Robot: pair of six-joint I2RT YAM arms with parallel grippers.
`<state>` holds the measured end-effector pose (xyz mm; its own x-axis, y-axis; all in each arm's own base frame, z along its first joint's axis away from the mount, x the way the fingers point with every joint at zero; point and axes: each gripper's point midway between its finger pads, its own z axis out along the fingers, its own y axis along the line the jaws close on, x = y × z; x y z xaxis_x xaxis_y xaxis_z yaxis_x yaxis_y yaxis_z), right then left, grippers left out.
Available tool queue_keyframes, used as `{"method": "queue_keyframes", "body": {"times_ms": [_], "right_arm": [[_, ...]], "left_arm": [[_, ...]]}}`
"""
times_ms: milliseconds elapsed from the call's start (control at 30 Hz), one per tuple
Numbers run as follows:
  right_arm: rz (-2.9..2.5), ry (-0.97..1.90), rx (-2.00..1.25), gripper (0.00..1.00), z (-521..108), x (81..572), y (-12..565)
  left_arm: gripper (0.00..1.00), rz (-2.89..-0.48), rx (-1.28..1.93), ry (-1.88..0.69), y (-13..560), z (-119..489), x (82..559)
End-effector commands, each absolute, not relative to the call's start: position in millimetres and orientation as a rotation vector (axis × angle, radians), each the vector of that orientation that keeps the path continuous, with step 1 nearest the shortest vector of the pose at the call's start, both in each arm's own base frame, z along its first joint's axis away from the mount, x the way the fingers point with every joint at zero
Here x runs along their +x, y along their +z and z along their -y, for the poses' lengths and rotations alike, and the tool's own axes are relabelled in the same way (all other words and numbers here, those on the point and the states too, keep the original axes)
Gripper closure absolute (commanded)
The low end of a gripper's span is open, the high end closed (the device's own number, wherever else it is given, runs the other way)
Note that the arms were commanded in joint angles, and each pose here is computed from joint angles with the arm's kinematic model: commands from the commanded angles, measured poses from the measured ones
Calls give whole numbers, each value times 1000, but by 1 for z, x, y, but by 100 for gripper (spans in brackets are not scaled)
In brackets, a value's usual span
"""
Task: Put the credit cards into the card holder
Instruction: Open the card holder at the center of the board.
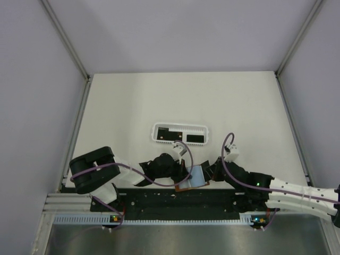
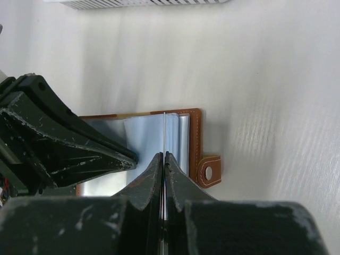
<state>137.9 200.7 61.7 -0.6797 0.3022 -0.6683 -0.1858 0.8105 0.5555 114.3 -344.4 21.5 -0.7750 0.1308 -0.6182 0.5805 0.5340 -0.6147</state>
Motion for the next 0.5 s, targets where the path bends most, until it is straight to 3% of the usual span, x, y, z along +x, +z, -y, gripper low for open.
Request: {"method": "queue_keyframes", "body": {"times_ms": [0,467], "right_arm": [[-2184,824,24,100,-214,134,64],[-2251,793,20,100,-219,131,42]], "left_arm": [[100,-2535,652,-958,-40,298,85],[100,-2533,652,-962,-39,299,85]]}}
